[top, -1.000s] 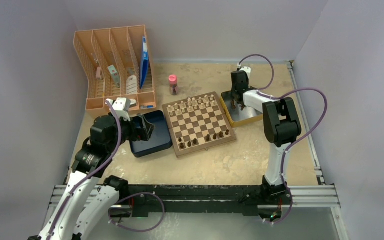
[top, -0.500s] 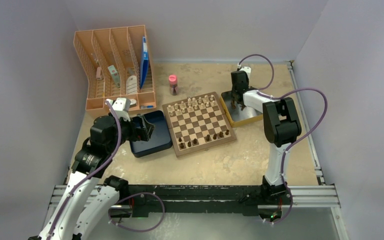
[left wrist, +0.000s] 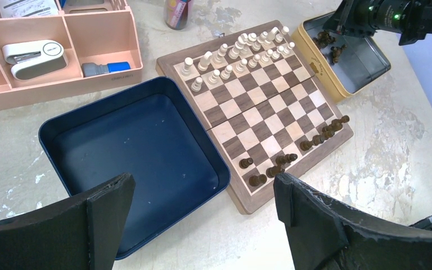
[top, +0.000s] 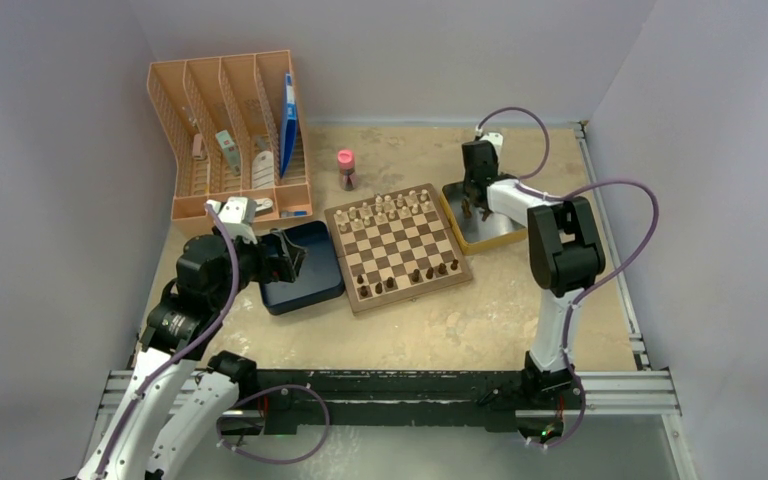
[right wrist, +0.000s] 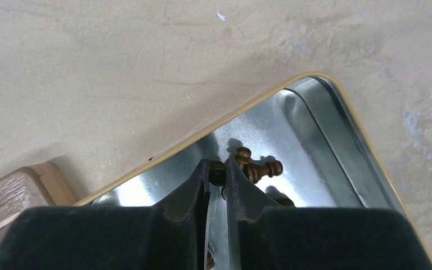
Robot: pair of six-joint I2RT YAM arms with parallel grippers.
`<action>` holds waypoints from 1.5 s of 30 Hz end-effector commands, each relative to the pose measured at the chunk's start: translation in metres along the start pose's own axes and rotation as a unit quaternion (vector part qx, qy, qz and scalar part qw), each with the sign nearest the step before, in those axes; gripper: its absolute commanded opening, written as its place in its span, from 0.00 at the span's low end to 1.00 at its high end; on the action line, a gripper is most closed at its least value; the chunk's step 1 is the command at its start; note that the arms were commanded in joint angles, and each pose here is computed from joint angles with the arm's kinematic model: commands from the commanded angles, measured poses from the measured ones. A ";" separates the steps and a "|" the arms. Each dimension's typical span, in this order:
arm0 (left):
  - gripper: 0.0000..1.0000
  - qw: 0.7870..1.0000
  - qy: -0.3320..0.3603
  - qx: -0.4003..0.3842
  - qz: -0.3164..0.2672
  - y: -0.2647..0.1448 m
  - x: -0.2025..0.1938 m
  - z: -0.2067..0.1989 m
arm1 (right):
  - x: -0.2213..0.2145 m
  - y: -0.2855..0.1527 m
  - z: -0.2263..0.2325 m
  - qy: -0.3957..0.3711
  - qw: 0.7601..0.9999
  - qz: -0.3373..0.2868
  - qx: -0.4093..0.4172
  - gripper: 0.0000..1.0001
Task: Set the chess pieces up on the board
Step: Pick up the chess piece from the storage box, then place the chess piece on the chessboard.
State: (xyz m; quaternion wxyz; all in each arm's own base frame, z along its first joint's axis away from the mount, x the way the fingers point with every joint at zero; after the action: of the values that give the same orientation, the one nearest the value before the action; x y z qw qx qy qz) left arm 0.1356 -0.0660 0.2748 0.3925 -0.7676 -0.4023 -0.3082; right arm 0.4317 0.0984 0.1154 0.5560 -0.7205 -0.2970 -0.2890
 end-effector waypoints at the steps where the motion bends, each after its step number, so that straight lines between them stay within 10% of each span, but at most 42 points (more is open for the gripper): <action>1: 0.95 1.000 0.001 -0.002 -0.020 -0.001 0.006 -0.001 | 0.038 -0.039 -0.008 0.036 0.998 -0.053 -0.012 0.14; 31: 0.94 0.999 -0.001 0.015 -0.030 -0.003 0.007 0.001 | -0.012 -0.223 0.114 -0.049 0.970 -0.084 0.221 0.16; 45: 0.95 0.999 -0.003 0.023 -0.035 -0.004 0.008 0.002 | -0.063 -0.242 0.170 -0.116 0.955 -0.044 0.270 0.15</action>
State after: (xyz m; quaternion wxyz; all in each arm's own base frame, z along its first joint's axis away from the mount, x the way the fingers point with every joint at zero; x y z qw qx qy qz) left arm 0.1345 -0.0612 0.2755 0.4038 -0.7514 -0.4227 -0.3059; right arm 0.2301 0.2968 0.1899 0.6725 -0.5600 -0.4618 -0.1446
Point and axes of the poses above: each gripper's point midway between its finger pads, its own y axis out along the fingers, its own z axis along the line the jaws close on, x = y × z, the point moved 10 cm from there along -y, back along the fingers, and after that the axes turned 12 degrees about -y, right-handed, at the moved point
